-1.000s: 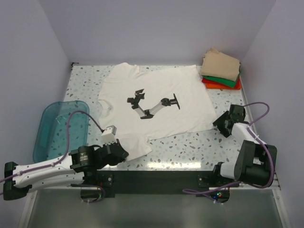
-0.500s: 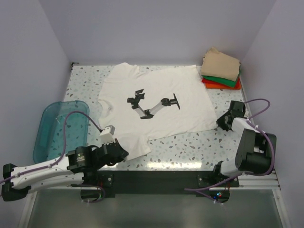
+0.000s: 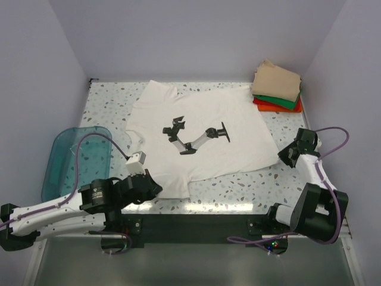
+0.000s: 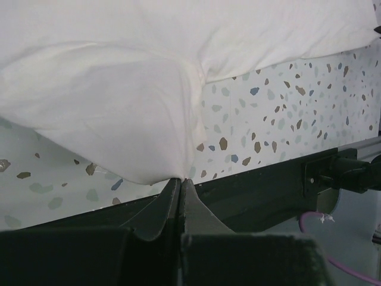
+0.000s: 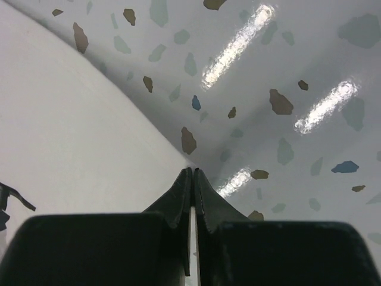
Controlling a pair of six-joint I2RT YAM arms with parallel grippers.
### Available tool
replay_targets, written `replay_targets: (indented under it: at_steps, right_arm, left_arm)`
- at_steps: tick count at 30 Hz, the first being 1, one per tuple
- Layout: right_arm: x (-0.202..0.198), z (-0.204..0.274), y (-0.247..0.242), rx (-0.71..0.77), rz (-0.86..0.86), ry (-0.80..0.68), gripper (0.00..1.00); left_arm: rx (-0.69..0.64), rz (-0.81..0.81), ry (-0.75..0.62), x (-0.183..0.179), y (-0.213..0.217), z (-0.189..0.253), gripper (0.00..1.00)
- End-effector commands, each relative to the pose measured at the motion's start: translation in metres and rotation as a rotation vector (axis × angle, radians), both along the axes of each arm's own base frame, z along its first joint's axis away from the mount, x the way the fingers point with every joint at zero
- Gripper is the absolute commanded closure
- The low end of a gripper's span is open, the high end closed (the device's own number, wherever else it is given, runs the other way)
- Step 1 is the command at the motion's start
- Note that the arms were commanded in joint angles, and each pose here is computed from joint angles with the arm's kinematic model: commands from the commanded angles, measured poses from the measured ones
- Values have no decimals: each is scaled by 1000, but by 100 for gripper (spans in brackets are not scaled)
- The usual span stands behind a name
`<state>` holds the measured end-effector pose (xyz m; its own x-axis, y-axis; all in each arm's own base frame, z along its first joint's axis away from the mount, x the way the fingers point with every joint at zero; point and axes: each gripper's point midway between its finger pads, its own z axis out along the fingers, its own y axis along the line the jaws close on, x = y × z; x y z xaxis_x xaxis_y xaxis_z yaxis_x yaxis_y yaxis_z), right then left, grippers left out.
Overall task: Fold and stack the t-shirts
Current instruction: Flatten the tshirt out
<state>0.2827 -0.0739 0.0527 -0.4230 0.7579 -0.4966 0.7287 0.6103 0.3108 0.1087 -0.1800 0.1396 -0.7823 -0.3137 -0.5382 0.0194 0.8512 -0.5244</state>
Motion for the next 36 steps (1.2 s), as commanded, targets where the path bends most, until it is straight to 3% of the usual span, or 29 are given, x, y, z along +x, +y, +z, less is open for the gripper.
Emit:
replay_targets:
  at_steps: [1, 6, 13, 15, 28, 36]
  right_arm:
    - [-7, 14, -4, -21, 18, 1, 100]
    - [12, 31, 4, 25, 74, -48, 100]
    - [56, 46, 11, 121, 108, -114, 100]
    - [71, 46, 13, 155, 112, -126, 100]
    - [155, 51, 20, 211, 113, -180, 100]
    - [190, 50, 31, 214, 127, -195, 100]
  left_arm:
    - [20, -24, -24, 1, 1, 15, 100]
    - [36, 54, -131, 23, 7, 44, 100]
    - [114, 203, -300, 85, 13, 89, 100]
    - [146, 145, -278, 100, 5, 81, 100]
    - [176, 291, -249, 222, 31, 79, 100]
    - [187, 332, -221, 269, 50, 78, 100]
